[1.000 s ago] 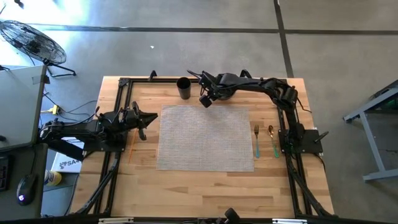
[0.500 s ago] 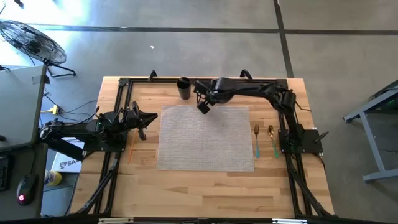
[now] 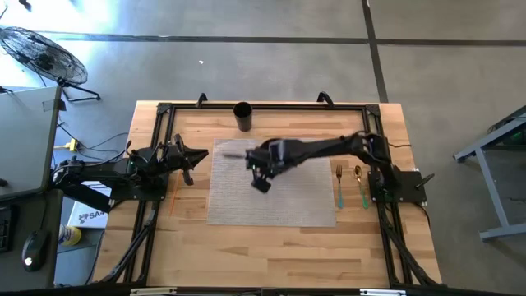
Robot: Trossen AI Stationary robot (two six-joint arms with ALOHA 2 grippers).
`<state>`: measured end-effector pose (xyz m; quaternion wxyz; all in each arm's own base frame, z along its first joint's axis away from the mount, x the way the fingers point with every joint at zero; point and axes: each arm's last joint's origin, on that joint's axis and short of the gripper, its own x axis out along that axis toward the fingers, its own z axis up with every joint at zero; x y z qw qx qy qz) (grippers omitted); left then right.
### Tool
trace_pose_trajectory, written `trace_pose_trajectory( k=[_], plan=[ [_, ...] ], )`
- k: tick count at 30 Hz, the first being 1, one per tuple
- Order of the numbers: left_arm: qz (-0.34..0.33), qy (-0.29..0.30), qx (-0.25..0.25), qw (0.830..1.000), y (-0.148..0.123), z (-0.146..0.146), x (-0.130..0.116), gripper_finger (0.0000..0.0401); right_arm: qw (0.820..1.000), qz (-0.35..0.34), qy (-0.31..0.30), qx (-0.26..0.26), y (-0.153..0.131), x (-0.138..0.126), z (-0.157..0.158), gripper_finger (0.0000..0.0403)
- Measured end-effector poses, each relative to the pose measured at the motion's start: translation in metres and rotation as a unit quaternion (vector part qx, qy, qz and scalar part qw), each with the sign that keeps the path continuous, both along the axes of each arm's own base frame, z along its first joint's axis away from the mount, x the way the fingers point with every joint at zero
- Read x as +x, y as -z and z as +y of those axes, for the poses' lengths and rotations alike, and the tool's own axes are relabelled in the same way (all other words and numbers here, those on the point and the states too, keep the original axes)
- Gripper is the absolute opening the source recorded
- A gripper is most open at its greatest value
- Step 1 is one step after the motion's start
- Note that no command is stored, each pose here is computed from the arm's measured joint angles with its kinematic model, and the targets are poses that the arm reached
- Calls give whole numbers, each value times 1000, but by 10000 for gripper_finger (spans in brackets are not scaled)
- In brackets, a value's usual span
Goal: Pick & Place Utensil
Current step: Put the black bowl in the middle of the gray mat
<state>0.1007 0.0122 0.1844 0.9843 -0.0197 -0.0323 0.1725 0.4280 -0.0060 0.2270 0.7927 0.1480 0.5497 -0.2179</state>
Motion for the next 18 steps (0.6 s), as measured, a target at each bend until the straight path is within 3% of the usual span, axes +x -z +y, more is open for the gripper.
trace_pose_trajectory(
  k=[7, 18],
  plan=[
    [0, 0, 0, 1000, 0, 0, 0, 35, 997, -34, -62, -7, -2, 4, 51, 3],
    [-17, 24, -48, 998, 0, -1, 0, 35, 991, -5, -119, -53, 7, 0, 52, 6]
  ],
)
